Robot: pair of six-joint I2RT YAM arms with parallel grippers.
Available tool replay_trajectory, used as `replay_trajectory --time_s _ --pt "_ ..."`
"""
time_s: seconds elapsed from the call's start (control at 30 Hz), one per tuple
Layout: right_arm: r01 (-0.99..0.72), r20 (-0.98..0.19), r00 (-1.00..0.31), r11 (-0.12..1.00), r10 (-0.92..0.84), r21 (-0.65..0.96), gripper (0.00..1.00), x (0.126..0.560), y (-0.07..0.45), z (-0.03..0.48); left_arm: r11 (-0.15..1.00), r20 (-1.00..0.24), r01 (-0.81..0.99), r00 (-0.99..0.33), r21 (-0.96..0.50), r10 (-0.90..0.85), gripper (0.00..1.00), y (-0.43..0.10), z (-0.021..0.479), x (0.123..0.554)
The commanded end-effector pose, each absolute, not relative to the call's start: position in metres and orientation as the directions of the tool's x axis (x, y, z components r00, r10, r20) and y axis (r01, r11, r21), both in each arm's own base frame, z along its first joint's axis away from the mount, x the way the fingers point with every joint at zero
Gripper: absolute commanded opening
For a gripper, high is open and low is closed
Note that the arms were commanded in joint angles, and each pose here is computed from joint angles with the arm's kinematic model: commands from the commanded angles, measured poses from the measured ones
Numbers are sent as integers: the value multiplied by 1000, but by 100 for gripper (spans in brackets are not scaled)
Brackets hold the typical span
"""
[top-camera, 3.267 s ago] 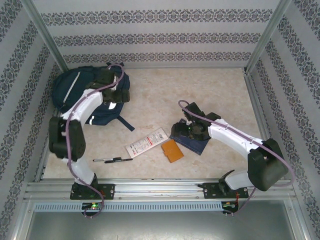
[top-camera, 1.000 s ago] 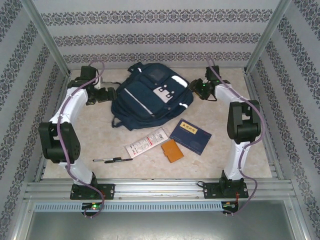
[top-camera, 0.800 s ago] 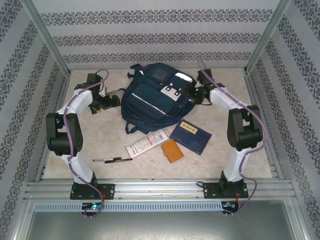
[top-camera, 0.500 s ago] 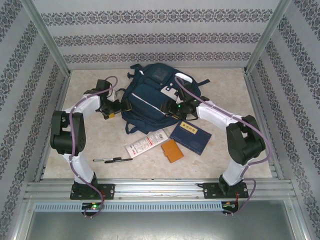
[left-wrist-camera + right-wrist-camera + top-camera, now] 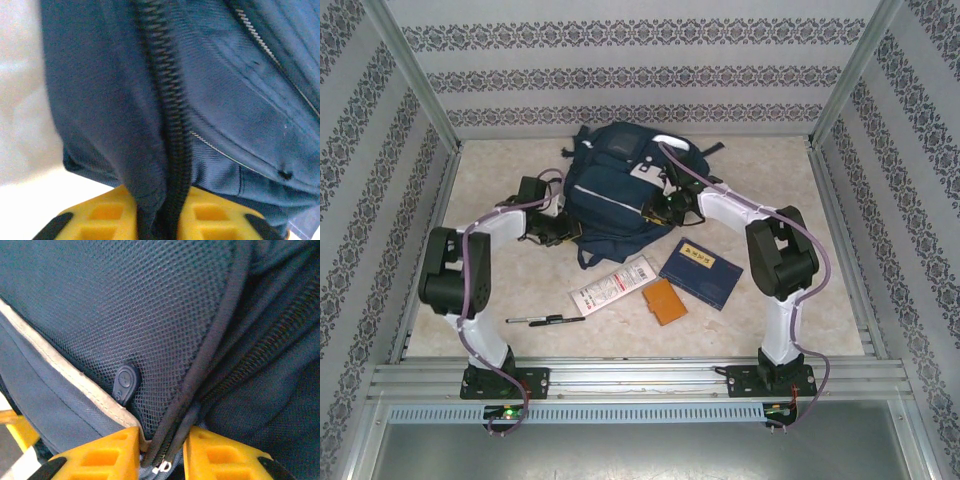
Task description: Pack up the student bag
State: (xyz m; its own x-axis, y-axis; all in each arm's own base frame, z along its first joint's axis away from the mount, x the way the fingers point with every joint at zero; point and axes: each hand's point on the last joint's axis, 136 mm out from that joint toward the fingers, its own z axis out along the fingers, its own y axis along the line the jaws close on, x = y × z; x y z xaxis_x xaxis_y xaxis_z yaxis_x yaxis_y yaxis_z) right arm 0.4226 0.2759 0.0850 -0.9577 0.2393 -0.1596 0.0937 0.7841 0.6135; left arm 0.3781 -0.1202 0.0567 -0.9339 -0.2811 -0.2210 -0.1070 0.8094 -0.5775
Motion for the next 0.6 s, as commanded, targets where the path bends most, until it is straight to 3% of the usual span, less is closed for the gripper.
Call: replay_trajectory --time_s 0.0,0.1,0.13,0.17,0.2,0.33,0.57 --pt "-127 -244 -965 654 91 746 30 434 338 121 749 -216 -15 -954 -662 -210 16 -150 79 337" --pt "-167 -252 -966 622 51 765 39 433 362 127 763 -203 -5 -963 -647 -178 20 -154 81 308" --pt "-171 -256 -965 626 47 761 44 432 365 128 782 -205 -7 -963 -623 -172 35 -150 82 301" --pt "-172 -264 -963 633 53 755 49 432 364 131 808 -215 -17 -960 -589 -177 59 -143 85 296" --pt "-169 -276 -959 645 67 745 52 433 359 133 835 -234 -14 -957 -550 -171 69 -135 90 295" --pt "-147 -334 -932 697 140 702 57 433 319 145 925 -348 74 -935 -372 -66 75 -108 133 298" --pt "-127 -395 -903 770 171 625 58 410 238 148 922 -473 268 -874 -281 110 76 -117 182 339"
